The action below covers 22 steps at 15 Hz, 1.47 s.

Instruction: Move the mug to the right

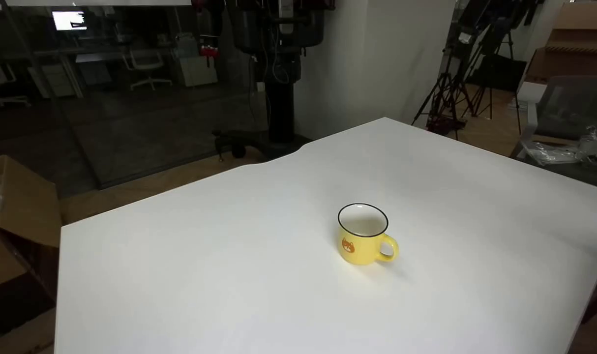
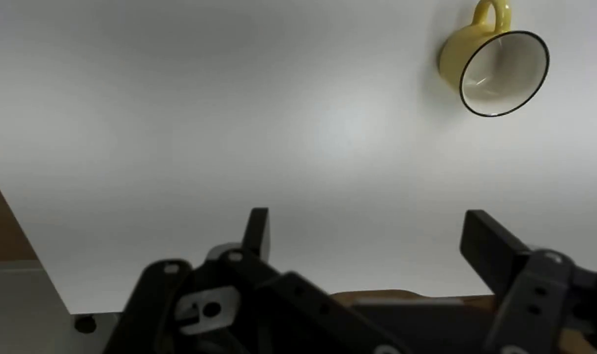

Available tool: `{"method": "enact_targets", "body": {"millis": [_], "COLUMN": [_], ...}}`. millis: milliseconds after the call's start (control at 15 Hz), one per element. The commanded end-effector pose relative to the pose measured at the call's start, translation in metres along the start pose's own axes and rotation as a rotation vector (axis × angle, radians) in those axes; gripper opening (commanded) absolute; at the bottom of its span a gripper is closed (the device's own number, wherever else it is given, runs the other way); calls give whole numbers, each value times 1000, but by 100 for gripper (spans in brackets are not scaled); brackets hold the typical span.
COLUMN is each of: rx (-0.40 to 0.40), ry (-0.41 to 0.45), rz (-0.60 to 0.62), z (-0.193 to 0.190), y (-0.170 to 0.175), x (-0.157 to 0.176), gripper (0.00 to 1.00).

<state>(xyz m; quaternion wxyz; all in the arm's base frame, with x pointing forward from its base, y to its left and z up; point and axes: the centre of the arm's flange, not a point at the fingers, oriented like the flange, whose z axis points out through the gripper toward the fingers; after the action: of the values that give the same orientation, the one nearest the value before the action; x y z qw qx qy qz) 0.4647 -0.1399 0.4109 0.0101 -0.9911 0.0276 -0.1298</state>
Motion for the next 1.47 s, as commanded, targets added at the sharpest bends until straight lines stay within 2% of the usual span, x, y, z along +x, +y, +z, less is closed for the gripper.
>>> {"method": "enact_targets", "body": {"millis": [0,333,533,600,667,800,1000,1400], "rx": [54,-20,-109,-133,-78,-99,-106,-54], "ry": [-142,-310,-354,-334,-342,-344,-341,-381], "rz": [-27,-101,-229,-276,-238,-283,-298,-425], "z": [49,124,168,178,162,180,182,207], "y": [-10,-36,-65,-74,-59,-74,-76,-125], "x": [29,38,35,34,21,21,23,5], "gripper": [100,100,100,100,100,100,100,100]}}
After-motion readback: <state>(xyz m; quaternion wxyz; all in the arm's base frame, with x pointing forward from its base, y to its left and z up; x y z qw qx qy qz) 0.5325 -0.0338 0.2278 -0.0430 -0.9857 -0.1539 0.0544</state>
